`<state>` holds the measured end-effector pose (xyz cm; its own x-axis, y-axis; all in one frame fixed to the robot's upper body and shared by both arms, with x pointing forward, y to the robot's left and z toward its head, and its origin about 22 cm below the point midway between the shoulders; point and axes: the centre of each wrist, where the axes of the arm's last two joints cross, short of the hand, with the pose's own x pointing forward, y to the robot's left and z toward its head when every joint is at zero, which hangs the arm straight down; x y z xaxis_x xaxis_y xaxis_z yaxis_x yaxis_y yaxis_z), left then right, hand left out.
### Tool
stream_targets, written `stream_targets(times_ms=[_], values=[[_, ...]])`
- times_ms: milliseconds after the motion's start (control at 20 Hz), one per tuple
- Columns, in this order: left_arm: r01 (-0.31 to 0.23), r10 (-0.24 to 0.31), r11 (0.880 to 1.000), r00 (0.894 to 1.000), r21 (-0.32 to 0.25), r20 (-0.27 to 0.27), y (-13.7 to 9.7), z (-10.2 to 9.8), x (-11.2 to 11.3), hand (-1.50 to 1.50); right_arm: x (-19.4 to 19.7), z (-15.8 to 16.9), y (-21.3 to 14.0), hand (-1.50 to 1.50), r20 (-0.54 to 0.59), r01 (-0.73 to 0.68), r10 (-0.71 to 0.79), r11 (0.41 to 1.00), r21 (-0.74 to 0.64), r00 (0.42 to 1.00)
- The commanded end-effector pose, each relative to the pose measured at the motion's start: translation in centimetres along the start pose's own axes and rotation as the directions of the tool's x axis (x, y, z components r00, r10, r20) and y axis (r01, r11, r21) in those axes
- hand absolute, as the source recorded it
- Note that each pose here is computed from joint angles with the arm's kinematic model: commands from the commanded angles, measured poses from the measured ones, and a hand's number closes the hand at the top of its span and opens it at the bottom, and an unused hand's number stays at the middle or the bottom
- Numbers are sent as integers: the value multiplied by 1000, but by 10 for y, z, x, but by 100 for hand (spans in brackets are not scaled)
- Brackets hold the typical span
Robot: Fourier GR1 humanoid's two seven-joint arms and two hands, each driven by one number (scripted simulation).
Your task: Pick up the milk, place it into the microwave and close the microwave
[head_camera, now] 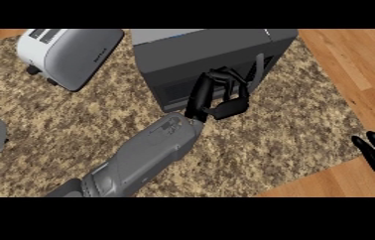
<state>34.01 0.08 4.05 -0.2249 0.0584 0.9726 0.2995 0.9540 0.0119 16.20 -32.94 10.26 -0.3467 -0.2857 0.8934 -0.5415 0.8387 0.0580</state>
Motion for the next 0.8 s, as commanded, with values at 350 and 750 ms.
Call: stream_targets(times_ms=[350,750], values=[[21,-23,992,1000,128,14,18,-16,-5,150,8,-8,6,-150,9,37,-38,996,86,999],[10,-15,990,999,140,36,18,-16,-5,150,15,-13,9,-150,10,37,-38,991,127,999]])
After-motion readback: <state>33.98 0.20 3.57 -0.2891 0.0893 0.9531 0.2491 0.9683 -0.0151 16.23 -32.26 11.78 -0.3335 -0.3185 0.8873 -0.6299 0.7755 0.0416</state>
